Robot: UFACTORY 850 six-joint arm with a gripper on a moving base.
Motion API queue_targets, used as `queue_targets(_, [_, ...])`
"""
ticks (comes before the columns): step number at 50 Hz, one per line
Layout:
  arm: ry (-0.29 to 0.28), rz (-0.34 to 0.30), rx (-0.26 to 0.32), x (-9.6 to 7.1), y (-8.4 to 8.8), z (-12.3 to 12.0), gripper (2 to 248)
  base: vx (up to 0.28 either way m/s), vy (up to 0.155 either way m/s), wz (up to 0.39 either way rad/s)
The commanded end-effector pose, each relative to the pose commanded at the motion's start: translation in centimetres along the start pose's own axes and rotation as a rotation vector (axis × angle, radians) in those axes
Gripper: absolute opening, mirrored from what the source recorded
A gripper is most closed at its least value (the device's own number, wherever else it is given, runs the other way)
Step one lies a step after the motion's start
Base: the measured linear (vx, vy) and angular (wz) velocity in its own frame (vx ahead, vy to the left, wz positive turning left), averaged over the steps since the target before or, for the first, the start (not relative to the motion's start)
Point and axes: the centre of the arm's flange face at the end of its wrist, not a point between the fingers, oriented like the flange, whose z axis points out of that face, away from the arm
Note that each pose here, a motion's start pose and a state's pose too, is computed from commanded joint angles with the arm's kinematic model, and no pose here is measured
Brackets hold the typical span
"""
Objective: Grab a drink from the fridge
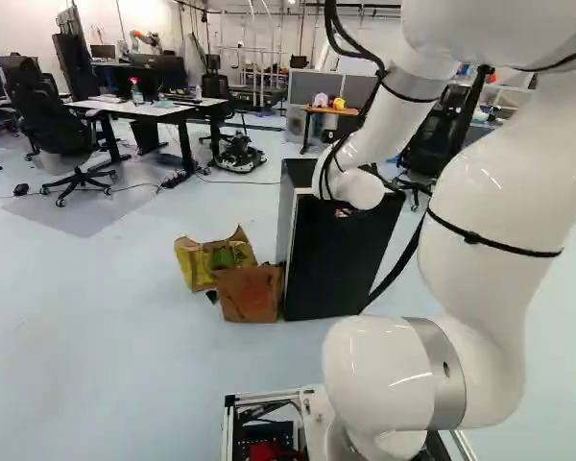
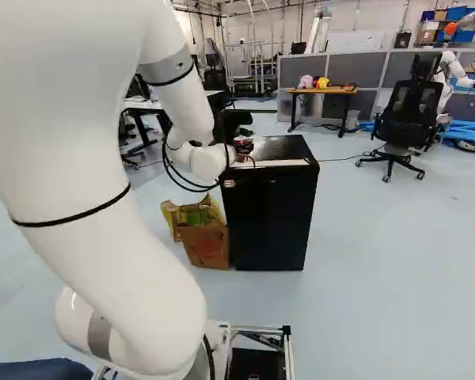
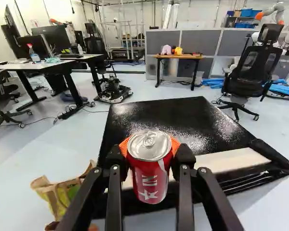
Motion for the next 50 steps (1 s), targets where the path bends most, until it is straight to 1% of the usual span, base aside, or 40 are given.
queue_targets(12, [-0.022, -0.01, 0.029, -1.8, -1.3, -4.0, 101, 0.0, 0.0, 0.0])
queue_targets(25, [-0.041, -0.02, 0.055, -3.7, -2.2, -7.6, 101, 0.0, 0.0, 0.0])
queue_targets(40, [-0.059, -0.029, 0.079, -5.7, -2.8, -11.0, 101, 0.0, 0.0, 0.0])
queue_targets(50, [-0.068, -0.034, 0.092, -6.8, -3.1, -12.6, 101, 0.0, 0.0, 0.0])
